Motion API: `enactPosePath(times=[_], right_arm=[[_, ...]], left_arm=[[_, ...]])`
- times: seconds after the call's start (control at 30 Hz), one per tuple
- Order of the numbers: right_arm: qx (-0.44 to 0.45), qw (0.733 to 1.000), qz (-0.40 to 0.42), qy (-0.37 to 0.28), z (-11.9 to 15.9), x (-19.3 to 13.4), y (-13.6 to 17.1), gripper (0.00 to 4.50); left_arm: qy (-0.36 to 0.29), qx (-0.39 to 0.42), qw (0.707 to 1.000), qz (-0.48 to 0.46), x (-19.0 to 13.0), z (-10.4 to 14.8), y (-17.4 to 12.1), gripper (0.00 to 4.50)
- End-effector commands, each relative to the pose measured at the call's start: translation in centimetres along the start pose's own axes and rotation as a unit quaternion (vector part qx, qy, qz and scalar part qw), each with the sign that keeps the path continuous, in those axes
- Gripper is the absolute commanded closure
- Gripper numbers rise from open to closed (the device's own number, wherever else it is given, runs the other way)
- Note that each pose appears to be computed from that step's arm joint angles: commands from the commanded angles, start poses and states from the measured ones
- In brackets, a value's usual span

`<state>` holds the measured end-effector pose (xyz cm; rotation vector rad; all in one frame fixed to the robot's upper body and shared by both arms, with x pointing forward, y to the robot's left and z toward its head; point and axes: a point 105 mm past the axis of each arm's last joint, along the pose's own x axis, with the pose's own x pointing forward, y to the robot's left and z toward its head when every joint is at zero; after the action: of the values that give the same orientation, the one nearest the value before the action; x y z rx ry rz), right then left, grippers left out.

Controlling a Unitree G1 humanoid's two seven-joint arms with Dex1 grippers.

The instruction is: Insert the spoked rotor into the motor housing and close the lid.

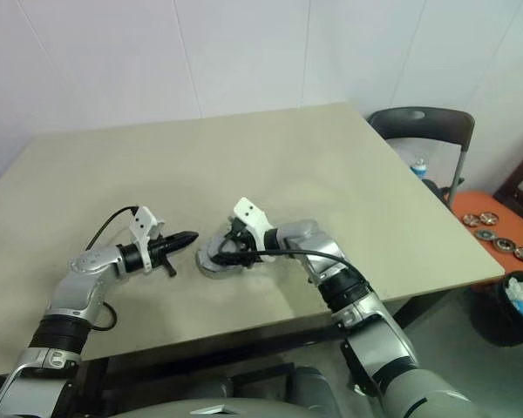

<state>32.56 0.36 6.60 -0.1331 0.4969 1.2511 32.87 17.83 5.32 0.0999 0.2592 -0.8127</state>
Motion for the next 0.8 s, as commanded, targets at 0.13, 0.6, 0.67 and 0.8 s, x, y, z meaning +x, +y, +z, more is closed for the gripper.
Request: enactPosePath(times=[0.13, 0.6, 0.67, 0.8], right_arm=[[-0.038, 0.998, -0.058, -0.009, 1.2, -0.6, -1.7, 1.37], [-0.053, 0.996, -0.037, 0.066, -2.1, -0.2, -0.9, 1.37], [-0.05, 0.996, -0.037, 0.069, -2.4, -0.2, -0.8, 1.37], [-0.044, 0.996, -0.052, 0.061, -2.1, -0.1, -1.3, 1.37]], left_arm=[[-0.014, 0.024, 1.0, -0.007, 0.1, 1.2, -0.3, 4.5], [-0.01, 0.024, 1.0, -0.011, 0.2, 1.1, -0.4, 4.5], [-0.011, 0.024, 1.0, -0.013, 0.3, 1.1, -0.5, 4.5], [-0.021, 0.029, 0.999, -0.018, 0.6, 1.7, -0.8, 4.5]])
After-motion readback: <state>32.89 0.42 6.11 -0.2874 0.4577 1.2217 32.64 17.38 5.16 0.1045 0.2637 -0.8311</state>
